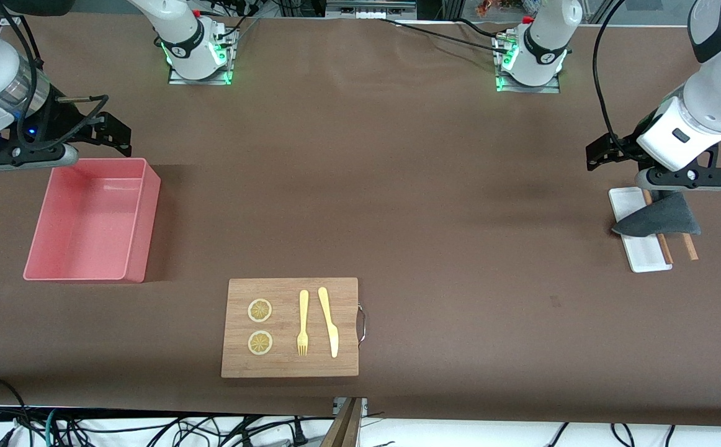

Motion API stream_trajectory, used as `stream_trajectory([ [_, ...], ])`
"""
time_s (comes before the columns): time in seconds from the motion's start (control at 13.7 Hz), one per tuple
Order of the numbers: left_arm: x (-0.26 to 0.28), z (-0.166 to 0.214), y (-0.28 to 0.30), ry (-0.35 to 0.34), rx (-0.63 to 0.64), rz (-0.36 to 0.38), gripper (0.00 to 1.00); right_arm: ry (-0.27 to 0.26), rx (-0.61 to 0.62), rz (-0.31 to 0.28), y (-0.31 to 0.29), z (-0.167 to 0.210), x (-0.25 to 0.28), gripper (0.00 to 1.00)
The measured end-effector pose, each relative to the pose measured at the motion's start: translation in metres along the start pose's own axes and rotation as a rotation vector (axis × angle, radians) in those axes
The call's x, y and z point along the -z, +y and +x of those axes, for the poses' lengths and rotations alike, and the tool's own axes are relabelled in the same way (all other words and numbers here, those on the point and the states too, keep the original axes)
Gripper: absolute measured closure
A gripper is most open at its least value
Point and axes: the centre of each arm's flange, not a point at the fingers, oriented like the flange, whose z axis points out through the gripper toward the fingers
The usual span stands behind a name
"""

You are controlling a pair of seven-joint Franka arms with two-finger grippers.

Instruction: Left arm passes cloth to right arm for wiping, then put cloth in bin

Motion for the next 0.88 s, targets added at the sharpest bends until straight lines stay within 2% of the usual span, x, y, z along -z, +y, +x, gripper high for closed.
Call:
stream_trajectory([
  [0.51,-0.007,0.005,-0.02,-0.015,-0.122,-0.005,0.0,0.0,0.0,0.0,0.0,0.0,0.0,0.0],
  [0.88,-0.025,0.02,-0.137,-0.029,-0.345,-0.046,0.0,0.0,0.001,0.0,0.0,0.0,0.0,0.0],
])
